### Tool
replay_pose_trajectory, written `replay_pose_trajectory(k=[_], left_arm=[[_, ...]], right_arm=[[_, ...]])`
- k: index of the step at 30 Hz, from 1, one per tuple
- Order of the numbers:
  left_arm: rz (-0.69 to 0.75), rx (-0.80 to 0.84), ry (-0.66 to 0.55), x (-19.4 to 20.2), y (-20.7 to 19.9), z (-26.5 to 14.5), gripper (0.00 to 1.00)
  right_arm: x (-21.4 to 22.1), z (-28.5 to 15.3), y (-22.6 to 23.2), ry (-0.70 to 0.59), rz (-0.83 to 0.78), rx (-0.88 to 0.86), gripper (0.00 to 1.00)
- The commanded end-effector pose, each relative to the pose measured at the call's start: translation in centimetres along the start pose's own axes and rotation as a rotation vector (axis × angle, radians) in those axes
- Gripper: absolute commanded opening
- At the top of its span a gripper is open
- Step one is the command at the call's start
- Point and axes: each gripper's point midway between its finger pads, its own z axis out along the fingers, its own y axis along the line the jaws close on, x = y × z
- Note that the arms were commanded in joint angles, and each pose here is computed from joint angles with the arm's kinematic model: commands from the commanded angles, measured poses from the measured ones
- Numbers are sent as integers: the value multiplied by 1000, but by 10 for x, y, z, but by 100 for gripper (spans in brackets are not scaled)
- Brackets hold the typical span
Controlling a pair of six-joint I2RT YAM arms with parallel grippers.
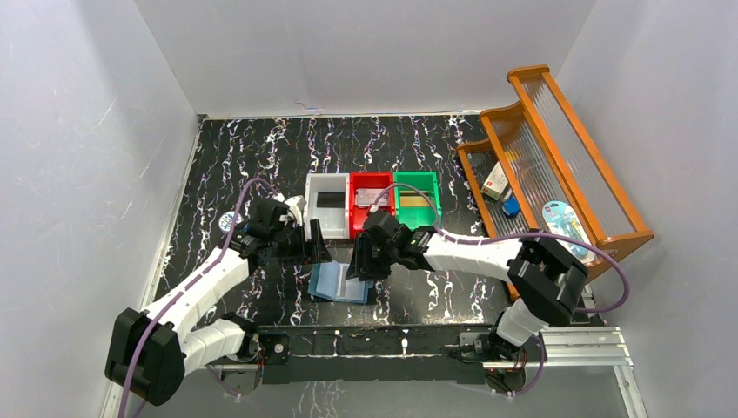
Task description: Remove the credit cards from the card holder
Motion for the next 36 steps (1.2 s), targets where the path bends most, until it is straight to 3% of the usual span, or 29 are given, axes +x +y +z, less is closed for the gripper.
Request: replay_pose_trajectory(k=[1, 4, 7, 10, 21, 27, 30, 36], left_arm=[[-13, 38, -72, -19, -16, -14, 76], [6, 98, -72, -20, -27, -15, 70], [30, 163, -25, -12, -35, -12, 60], [41, 203, 38, -3, -39, -7, 57], [-46, 38, 191, 31, -1, 19, 37], [-70, -28, 194, 35, 10, 21, 28], [-92, -52, 191, 36, 14, 22, 29], [-85, -68, 131, 24, 11, 13, 54]], right_arm=[[-9, 3, 19, -9, 6, -41, 49], [-5, 8, 6, 12, 20, 20, 49], [-5, 12, -11, 2, 38, 93, 49], [-4, 17, -15, 11, 46, 97, 48], [-8, 27, -6, 35, 45, 61, 46], [-9, 26, -4, 33, 44, 53, 36], [-10, 26, -2, 33, 42, 40, 35], [-8, 27, -9, 42, 69, 71, 38]])
